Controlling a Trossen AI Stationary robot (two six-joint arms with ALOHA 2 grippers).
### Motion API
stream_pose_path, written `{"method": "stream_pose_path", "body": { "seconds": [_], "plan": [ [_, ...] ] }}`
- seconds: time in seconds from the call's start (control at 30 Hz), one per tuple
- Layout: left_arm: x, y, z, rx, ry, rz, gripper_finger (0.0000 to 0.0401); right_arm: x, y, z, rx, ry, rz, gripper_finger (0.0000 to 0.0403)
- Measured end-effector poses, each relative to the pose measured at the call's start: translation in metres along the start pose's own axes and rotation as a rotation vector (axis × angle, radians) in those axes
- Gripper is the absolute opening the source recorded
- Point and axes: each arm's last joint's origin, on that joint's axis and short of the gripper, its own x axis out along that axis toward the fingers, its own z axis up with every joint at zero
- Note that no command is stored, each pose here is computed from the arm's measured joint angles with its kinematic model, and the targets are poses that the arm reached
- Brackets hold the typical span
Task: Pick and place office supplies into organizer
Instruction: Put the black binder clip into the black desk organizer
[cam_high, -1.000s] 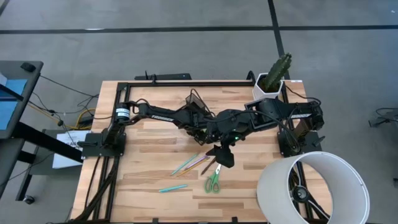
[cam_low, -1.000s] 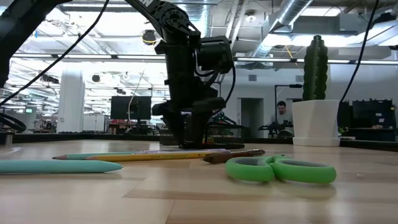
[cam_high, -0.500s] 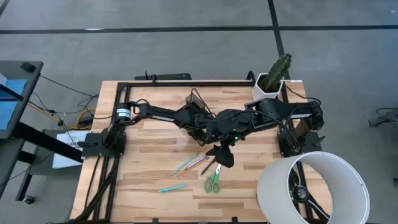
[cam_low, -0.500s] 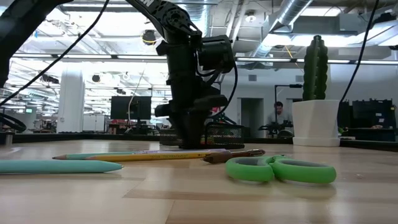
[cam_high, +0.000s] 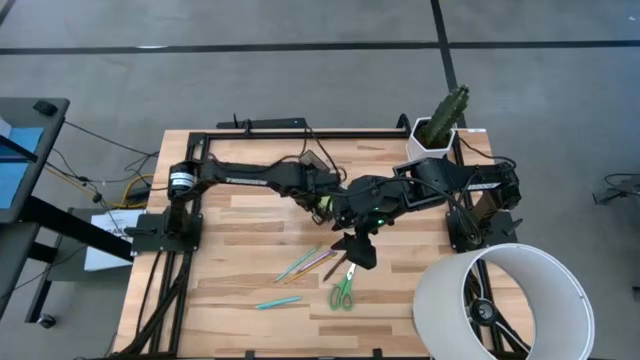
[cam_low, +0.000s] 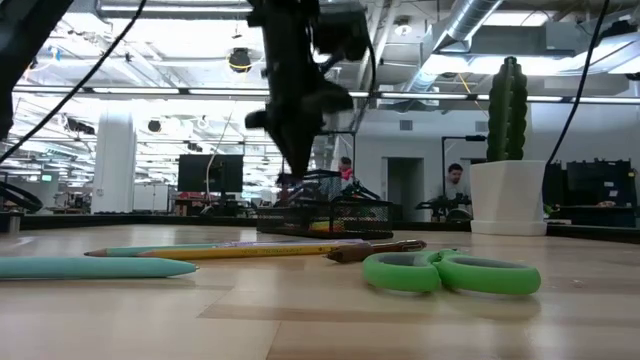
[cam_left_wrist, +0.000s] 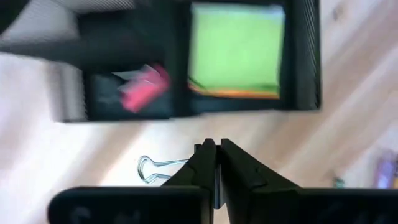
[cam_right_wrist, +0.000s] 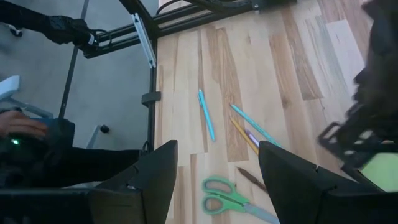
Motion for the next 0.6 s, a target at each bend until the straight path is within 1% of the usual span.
{"method": "stream_pose_path", "body": {
  "seconds": [0.07,0.17,0.27,0.33,0.43,0.5,0.6],
  "plan": [
    [-0.005,0.009,0.006,0.004,-0.035,0.037,0.0004,0.000,0.000,0.000,0.000,-0.001,0.000,0.0219],
    [-0.005,0.026,0.019,0.026,-0.063,0.079,0.0003,0.000,0.000,0.001,0.000,-0.005,0.000,0.0219],
    [0.004,0.044,0.028,0.017,-0.048,0.076,0.0001,0.000,0.001,0.001,-0.001,-0.011,0.003,0.0219],
    [0.010,0.053,0.029,0.020,-0.020,0.070,0.0001,0.000,0.003,0.000,-0.002,-0.010,0.005,0.0219],
    [0.017,0.060,0.031,0.049,-0.019,0.049,0.0001,0.000,0.003,0.000,0.008,-0.010,0.006,0.0219],
    [0.017,0.061,0.030,0.085,-0.005,0.042,0.0001,0.000,0.003,0.000,0.009,-0.010,0.006,0.0219],
    [0.016,0.059,0.032,0.108,-0.028,0.028,0.0001,0.000,0.002,0.000,0.010,-0.011,0.005,0.0219]
  ]
}}
